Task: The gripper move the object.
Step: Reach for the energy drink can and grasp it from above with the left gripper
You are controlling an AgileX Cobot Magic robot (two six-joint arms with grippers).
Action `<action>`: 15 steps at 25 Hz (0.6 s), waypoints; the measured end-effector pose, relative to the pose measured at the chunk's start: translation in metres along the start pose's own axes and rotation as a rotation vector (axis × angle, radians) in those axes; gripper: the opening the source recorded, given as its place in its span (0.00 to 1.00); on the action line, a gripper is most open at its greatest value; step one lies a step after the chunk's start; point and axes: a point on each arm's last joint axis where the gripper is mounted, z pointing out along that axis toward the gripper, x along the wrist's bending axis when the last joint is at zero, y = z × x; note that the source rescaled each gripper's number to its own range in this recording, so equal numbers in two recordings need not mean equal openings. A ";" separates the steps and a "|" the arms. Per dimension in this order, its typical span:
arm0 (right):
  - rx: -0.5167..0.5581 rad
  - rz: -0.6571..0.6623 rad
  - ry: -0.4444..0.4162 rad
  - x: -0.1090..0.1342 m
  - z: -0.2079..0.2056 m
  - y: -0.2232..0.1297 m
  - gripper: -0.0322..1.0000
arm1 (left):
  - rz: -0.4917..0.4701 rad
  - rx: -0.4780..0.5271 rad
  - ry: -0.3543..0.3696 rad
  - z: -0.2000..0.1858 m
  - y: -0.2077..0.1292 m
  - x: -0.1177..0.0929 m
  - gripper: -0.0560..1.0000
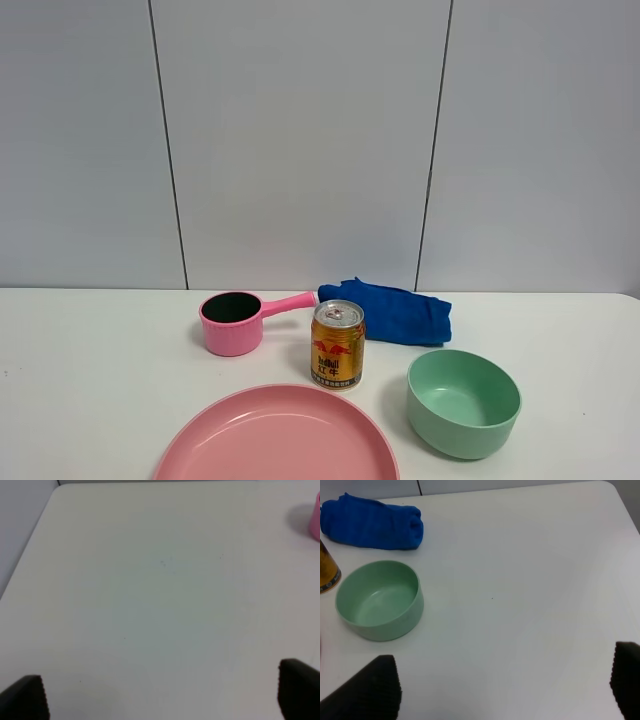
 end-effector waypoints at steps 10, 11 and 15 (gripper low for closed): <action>0.000 0.000 0.000 0.000 0.000 0.000 1.00 | 0.000 0.000 0.000 0.000 0.000 0.000 1.00; 0.000 0.000 0.000 0.000 0.000 0.000 1.00 | 0.005 0.000 -0.003 0.000 0.000 0.000 1.00; 0.000 0.000 0.000 0.000 0.000 0.000 1.00 | -0.002 -0.006 -0.085 0.000 0.000 -0.008 1.00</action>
